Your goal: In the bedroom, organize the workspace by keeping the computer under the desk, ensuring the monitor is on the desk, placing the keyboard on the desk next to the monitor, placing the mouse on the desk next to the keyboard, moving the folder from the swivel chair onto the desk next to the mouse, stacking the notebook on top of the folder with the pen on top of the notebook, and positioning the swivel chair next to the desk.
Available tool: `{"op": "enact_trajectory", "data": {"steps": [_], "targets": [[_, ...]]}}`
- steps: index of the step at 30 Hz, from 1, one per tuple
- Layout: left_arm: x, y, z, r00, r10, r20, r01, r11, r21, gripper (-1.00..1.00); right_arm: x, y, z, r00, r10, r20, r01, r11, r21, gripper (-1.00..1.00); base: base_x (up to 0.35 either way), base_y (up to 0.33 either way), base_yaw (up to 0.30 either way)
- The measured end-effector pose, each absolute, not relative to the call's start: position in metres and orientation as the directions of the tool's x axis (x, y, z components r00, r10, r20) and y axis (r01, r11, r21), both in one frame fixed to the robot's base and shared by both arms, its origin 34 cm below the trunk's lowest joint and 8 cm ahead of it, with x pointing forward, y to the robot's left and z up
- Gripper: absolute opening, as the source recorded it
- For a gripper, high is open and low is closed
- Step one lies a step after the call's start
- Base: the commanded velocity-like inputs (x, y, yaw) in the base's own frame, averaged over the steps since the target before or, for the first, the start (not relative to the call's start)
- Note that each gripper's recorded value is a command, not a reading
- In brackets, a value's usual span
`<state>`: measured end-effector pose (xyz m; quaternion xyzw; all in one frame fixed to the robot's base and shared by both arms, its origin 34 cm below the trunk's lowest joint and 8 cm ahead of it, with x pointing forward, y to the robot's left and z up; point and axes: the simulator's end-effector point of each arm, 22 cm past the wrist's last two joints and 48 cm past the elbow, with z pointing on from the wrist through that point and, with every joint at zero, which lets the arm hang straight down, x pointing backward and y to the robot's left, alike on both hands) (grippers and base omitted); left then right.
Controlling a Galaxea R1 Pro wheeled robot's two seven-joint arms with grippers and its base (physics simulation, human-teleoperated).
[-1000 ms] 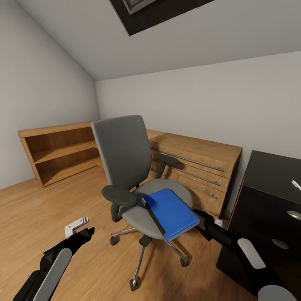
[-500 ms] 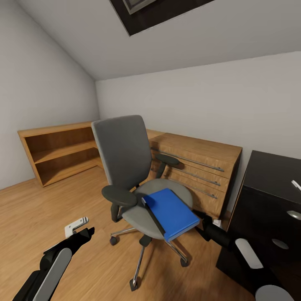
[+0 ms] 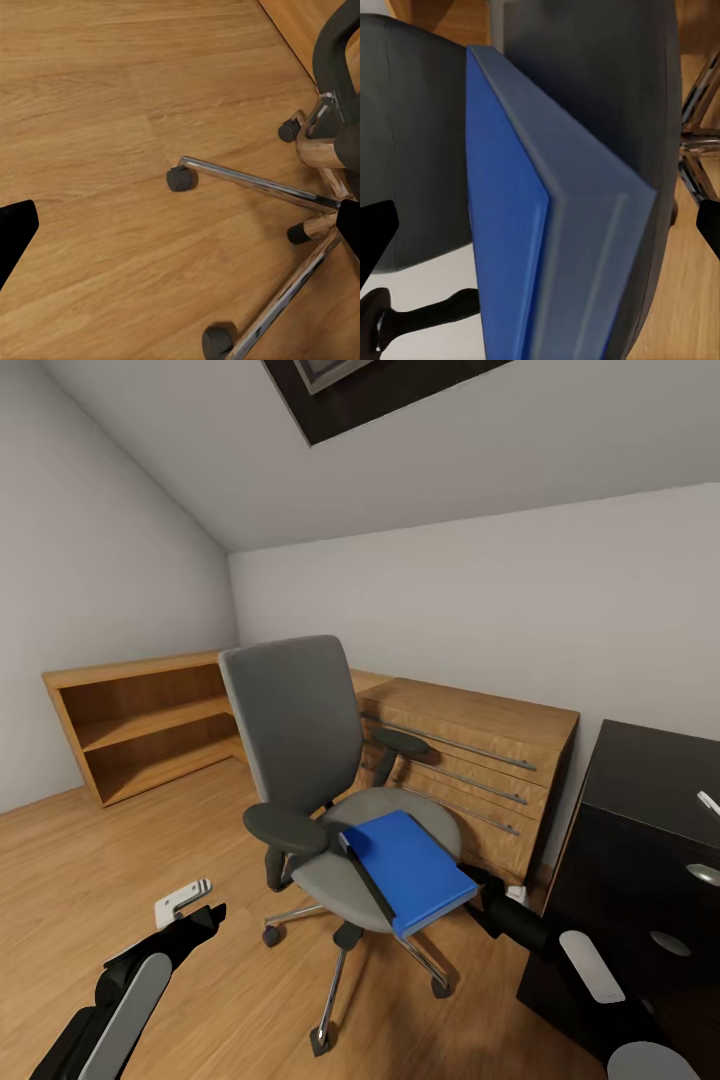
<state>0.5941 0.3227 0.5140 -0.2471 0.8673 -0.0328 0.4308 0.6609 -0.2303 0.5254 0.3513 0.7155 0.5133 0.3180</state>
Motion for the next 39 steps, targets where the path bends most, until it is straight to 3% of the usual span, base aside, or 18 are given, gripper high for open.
{"op": "enact_trajectory", "data": {"steps": [16, 17, 39], "targets": [[0.594, 0.323, 0.514, -0.507, -0.457, -0.731, -0.401, 0.875, -0.270, 1.00, 0.660, -0.230, 0.523, -0.552, 0.829, -0.095, 0.183, 0.232, 0.955, 1.00, 0.000, 0.000, 0.000], [0.594, 0.323, 0.514, -0.507, -0.457, -0.731, -0.401, 0.876, -0.270, 1.00, 0.660, -0.230, 0.523, -0.552, 0.829, -0.096, 0.183, 0.232, 0.955, -1.00, 0.000, 0.000, 0.000], [0.597, 0.323, 0.525, -0.508, -0.456, -0.731, -0.400, 0.876, -0.269, 1.00, 0.664, -0.231, 0.535, -0.551, 0.829, -0.097, 0.181, 0.233, 0.956, -1.00, 0.000, 0.000, 0.000]]}}
